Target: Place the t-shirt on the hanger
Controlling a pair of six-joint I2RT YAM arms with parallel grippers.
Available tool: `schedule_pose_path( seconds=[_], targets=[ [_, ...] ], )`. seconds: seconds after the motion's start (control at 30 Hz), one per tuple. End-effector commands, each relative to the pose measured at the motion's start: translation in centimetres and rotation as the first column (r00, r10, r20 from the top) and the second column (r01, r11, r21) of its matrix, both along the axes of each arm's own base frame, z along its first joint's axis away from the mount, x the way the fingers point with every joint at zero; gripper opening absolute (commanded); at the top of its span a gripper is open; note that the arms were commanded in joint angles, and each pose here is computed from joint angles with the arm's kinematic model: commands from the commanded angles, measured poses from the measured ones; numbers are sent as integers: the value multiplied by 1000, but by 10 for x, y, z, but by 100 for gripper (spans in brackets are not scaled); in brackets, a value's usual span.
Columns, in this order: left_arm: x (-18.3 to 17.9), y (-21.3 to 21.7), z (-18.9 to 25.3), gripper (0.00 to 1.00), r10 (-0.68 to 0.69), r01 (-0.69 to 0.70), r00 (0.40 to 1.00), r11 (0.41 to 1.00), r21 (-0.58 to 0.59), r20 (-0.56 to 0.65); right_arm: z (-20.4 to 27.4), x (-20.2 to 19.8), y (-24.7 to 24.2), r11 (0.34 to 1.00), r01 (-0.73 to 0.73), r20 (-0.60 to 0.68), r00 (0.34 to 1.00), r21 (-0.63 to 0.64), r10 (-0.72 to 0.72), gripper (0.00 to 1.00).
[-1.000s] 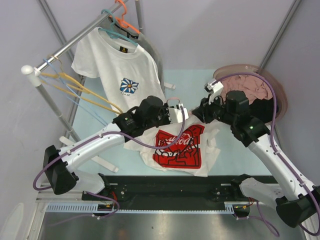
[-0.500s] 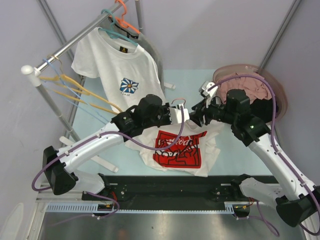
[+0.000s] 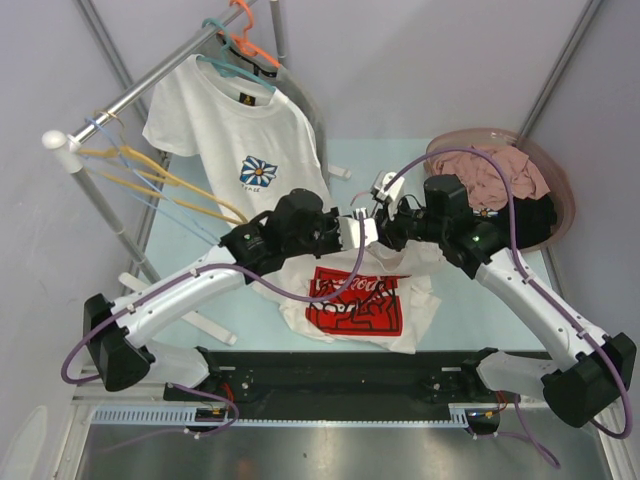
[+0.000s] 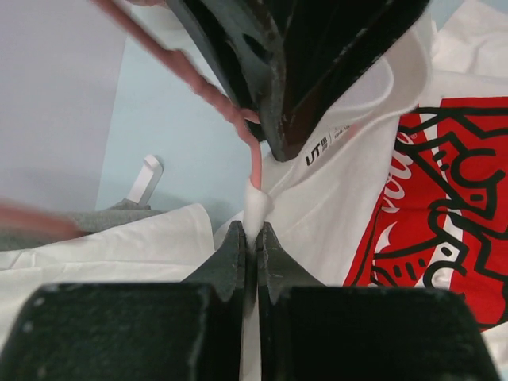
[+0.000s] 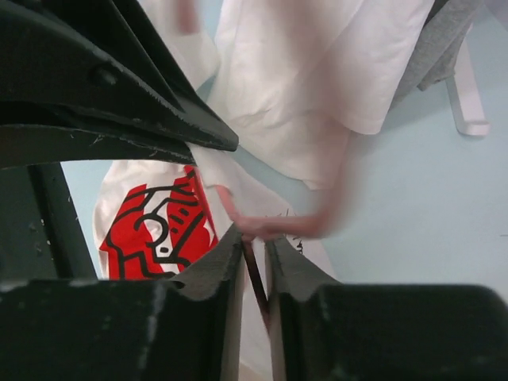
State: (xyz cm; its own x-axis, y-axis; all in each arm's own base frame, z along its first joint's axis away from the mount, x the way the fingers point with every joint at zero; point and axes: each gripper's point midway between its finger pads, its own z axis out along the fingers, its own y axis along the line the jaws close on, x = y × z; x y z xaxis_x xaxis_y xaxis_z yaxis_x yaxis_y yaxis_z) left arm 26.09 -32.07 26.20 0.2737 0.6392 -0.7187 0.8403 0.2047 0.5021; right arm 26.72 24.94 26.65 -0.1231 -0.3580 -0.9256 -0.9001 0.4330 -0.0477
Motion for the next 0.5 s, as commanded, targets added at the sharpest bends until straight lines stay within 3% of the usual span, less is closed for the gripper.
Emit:
schedule_pose_path(
  seconds=[0.0,0.23,0.47],
  targets=[
    [-9,-6,45,0,-33,41,998,989,-141,60,12,9,-5,1000,-10,86,996,-27,13,0],
    [12,28,29,0,71,-72,997,992,-104,-15,34,11,-39,1000,15,133,991,15,-17,0],
    [26,57,26,12,136,-136,991,989,-60,-7,53,-8,-49,998,-41,190,981,40,33,0]
  ],
)
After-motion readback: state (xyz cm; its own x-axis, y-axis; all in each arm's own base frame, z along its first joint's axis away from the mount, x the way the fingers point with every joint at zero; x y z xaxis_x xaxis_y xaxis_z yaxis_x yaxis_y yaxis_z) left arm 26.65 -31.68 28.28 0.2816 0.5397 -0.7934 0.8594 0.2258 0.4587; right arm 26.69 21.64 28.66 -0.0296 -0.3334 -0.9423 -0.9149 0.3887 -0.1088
